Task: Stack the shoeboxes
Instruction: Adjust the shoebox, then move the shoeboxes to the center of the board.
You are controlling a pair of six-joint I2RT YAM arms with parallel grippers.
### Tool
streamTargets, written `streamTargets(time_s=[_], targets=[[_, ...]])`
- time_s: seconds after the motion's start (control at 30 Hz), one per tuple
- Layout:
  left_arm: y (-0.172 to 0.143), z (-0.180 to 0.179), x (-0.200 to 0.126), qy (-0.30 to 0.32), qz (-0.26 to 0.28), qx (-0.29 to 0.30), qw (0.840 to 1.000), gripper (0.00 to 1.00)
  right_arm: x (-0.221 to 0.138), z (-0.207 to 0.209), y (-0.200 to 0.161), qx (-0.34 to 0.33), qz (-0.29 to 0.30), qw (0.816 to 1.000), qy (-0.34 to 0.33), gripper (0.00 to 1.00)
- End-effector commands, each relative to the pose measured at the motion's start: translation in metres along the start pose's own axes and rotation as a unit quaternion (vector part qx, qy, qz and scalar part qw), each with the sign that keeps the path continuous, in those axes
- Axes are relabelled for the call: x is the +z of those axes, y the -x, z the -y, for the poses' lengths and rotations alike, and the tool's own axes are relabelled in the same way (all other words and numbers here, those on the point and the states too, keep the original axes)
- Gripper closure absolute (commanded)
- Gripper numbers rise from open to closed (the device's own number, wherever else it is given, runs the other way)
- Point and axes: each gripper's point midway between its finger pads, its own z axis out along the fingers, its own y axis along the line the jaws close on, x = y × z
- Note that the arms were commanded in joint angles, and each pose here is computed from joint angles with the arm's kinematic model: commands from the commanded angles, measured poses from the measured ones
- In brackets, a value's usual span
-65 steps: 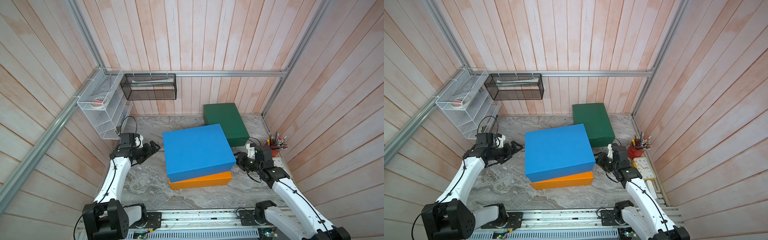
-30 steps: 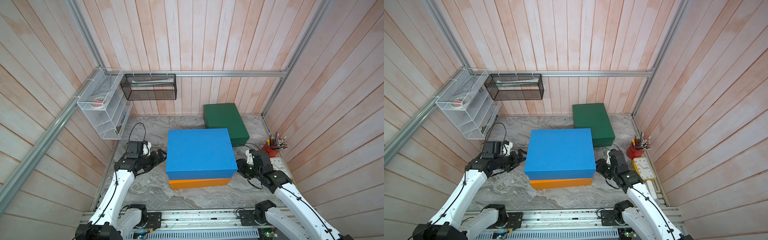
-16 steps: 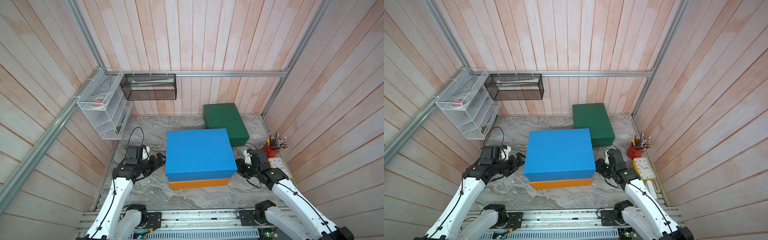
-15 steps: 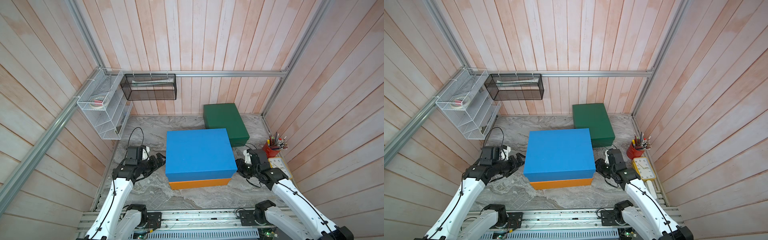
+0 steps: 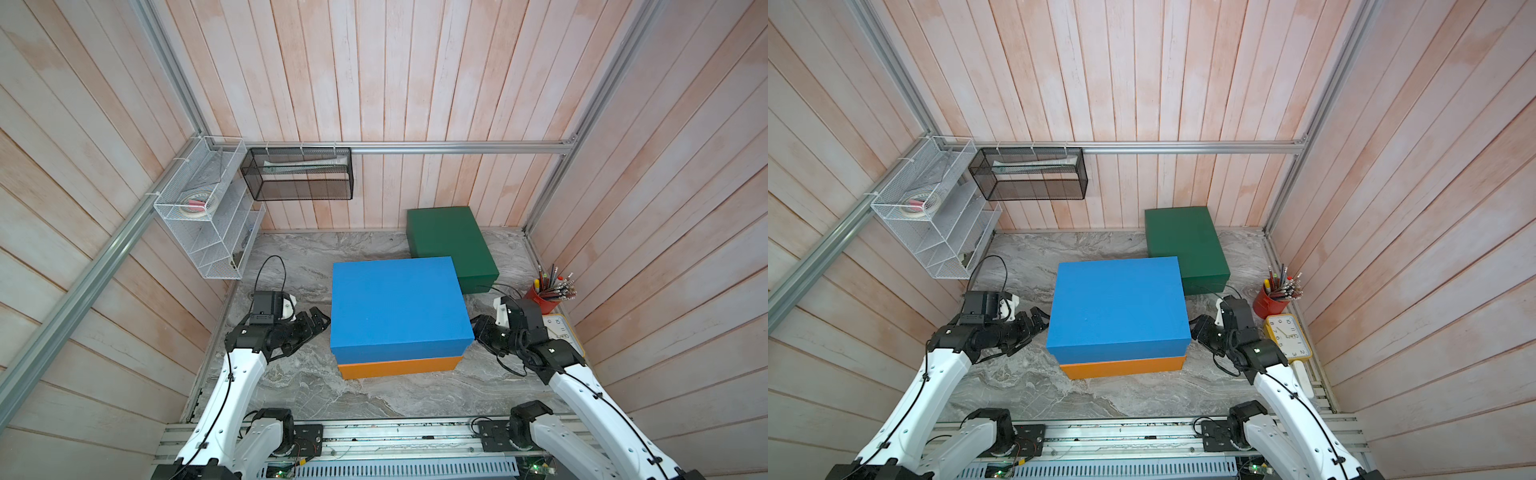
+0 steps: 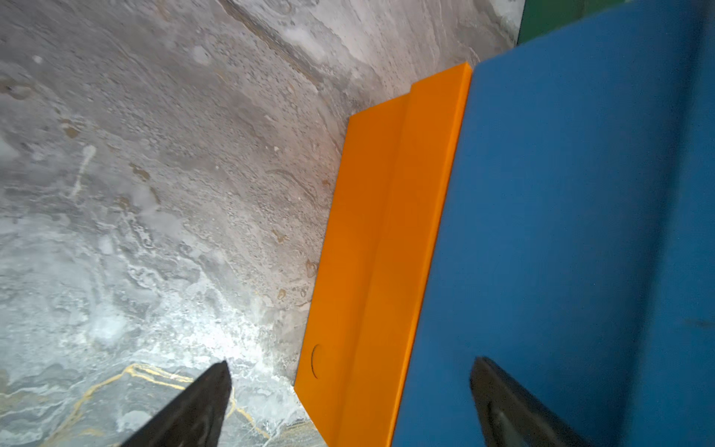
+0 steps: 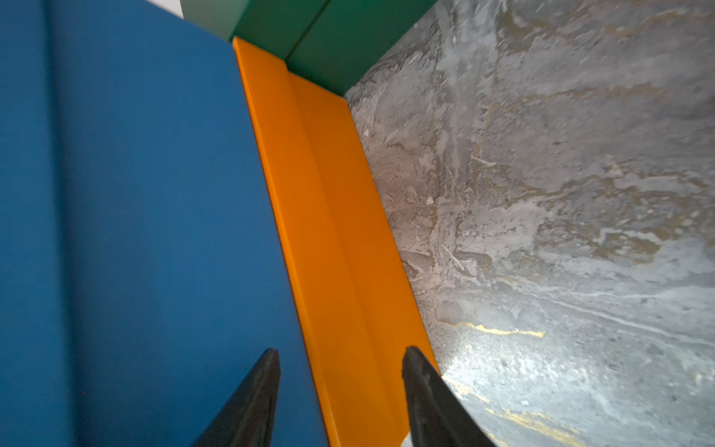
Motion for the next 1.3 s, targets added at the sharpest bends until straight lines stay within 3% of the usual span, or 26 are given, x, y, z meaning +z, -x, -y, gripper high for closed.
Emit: streamTargets(time_s=[0.0, 0.2, 0.47, 0.7, 0.97, 1.27], targets=[[0.013, 0.002, -0.012, 0.002, 0.018, 0.022, 1.0, 0.0, -0.009, 0.006, 0.008, 0.004, 0.013, 1.0, -0.004, 0.42], [0.018, -0.009, -0.004, 0.012, 0.013, 0.017, 1.0, 0.0, 0.003, 0.019, 0.011, 0.025, -0.004, 1.0, -0.001, 0.38], [0.025, -0.032, 0.028, 0.023, -0.003, -0.02, 1.0, 0.01, 0.037, 0.036, -0.004, 0.06, -0.051, 0.997, 0.014, 0.49], [0.013, -0.039, 0.067, 0.001, -0.053, -0.059, 0.997, 0.14, 0.057, 0.032, -0.001, 0.048, -0.073, 0.996, 0.018, 0.52], [0.0, -0.02, 0.105, -0.014, -0.092, -0.048, 0.994, 0.26, 0.083, 0.021, -0.017, 0.044, -0.118, 0.992, 0.03, 0.53], [0.014, -0.007, 0.118, -0.035, -0.091, -0.04, 0.994, 0.27, 0.104, -0.001, -0.026, 0.045, -0.135, 0.988, 0.062, 0.55]])
